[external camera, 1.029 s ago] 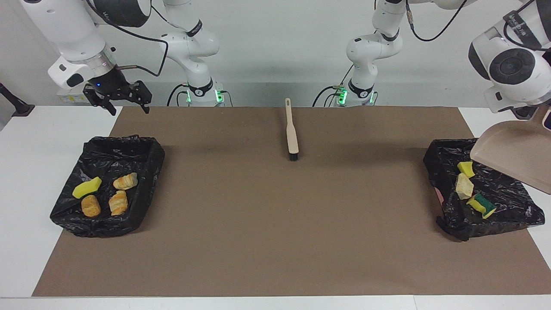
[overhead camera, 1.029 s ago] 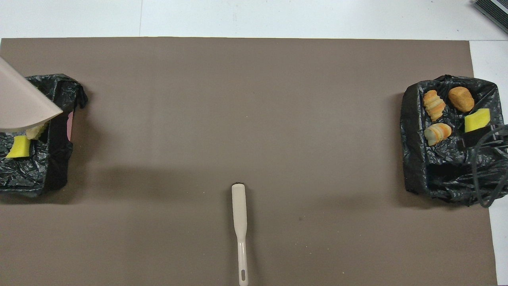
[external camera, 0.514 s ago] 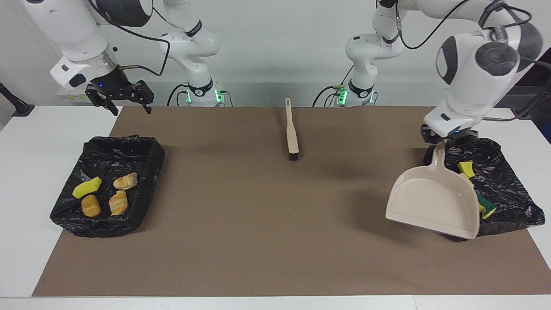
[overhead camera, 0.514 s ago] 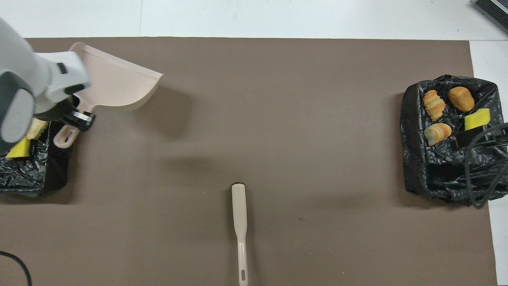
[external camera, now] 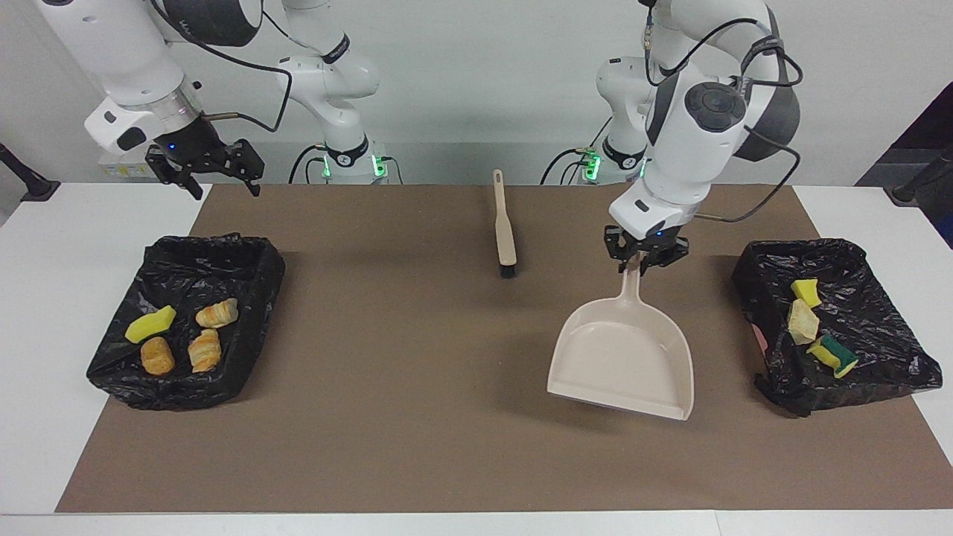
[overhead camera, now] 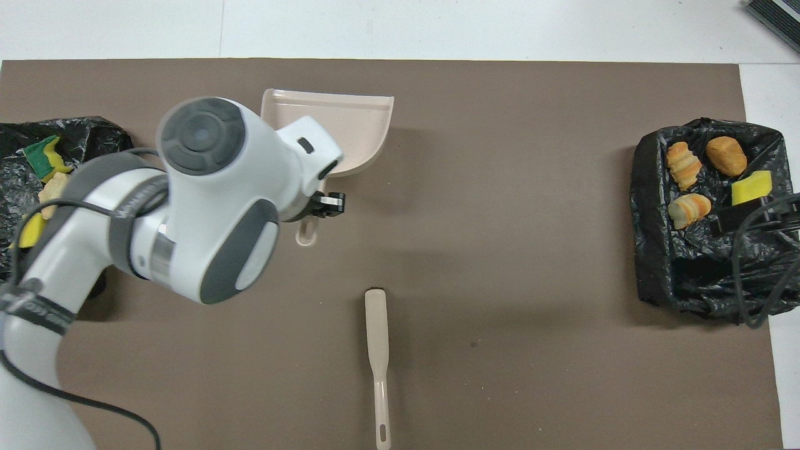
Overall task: Sweep and dump trash in bin
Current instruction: 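Bring the empty dustpan back with the left gripper toward the table center, then lower the dustpan onto the table with the left gripper and release it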
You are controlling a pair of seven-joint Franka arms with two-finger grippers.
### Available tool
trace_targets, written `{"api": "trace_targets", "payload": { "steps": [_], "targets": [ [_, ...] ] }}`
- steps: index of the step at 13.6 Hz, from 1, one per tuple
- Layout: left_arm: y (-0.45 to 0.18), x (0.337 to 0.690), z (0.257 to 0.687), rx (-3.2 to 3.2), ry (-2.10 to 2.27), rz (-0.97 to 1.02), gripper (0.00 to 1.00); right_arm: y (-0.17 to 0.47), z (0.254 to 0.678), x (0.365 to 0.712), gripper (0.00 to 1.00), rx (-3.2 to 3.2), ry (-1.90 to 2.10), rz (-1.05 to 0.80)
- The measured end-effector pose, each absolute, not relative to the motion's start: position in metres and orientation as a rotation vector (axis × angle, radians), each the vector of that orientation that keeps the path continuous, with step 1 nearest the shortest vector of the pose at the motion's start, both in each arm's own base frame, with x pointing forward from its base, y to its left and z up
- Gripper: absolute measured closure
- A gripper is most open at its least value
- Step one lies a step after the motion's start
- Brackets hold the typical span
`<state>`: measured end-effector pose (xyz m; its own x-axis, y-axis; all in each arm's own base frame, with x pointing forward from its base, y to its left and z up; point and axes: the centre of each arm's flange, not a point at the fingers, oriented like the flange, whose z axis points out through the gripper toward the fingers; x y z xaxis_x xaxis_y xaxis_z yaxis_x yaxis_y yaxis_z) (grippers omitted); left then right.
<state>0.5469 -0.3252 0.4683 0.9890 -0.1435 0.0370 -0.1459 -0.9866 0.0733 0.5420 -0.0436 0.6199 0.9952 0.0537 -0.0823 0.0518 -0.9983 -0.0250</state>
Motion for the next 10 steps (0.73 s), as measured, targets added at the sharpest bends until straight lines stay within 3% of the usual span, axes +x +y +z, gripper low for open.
{"api": "trace_targets", "payload": {
  "steps": [5, 10],
  "targets": [
    [-0.389, 0.498, 0.394, 3.041, -0.274, 0.033, 0.68, -0.044, 0.62, 0.542, 0.0, -3.115, -0.082, 0.129],
    [-0.389, 0.486, 0.371, 3.041, -0.26, 0.025, 0.68, -0.044, 0.62, 0.542, 0.0, -3.115, -0.082, 0.129]
  ]
}}
